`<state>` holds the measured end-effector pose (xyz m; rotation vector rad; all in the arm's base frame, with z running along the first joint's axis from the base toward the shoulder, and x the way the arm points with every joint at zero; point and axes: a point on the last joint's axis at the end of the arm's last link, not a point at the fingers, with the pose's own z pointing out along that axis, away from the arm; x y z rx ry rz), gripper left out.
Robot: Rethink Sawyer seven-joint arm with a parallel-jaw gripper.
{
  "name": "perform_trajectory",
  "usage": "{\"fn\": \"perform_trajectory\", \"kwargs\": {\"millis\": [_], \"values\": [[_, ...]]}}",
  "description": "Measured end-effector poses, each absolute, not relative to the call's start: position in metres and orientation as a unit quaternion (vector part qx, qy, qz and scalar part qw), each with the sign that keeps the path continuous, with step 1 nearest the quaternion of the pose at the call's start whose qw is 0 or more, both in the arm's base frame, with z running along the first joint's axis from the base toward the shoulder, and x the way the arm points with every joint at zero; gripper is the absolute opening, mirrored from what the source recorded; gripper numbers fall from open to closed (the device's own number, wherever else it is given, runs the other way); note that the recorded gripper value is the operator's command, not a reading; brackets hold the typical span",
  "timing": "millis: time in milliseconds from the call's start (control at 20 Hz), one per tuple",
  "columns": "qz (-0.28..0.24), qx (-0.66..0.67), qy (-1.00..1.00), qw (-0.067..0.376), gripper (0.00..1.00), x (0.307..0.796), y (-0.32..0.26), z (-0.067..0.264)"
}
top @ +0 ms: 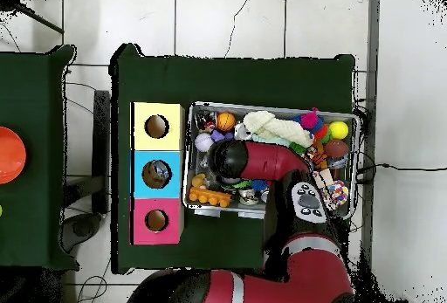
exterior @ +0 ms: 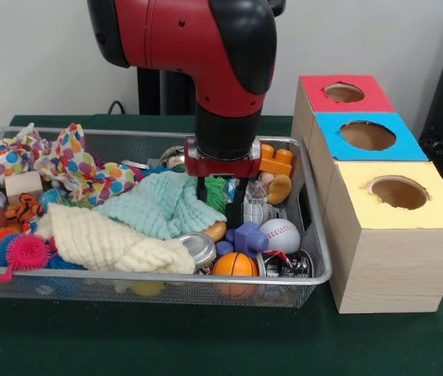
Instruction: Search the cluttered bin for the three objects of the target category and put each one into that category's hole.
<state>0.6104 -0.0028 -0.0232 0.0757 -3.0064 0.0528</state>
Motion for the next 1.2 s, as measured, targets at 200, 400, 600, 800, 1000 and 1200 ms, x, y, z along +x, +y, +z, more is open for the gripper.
{"fn": "perform_trajectory", "kwargs": {"millis": [200,400,600,800,1000,1200], "values": [[0.018,0.026,-0.997,0.067,1.0,0.6107,-0.0021,-0.0236],[0.018,0.028,-0.997,0.066,1.0,0.6112,-0.0001,-0.0238],[0.018,0.031,-0.997,0.066,1.0,0.6114,0.0035,-0.0239],[0.018,0.031,-0.997,0.066,1.0,0.6114,0.004,-0.0239],[0.018,0.031,-0.997,0.066,1.0,0.6113,0.0043,-0.0239],[0.018,0.031,-0.997,0.066,1.0,0.6113,0.0043,-0.0239]]}}
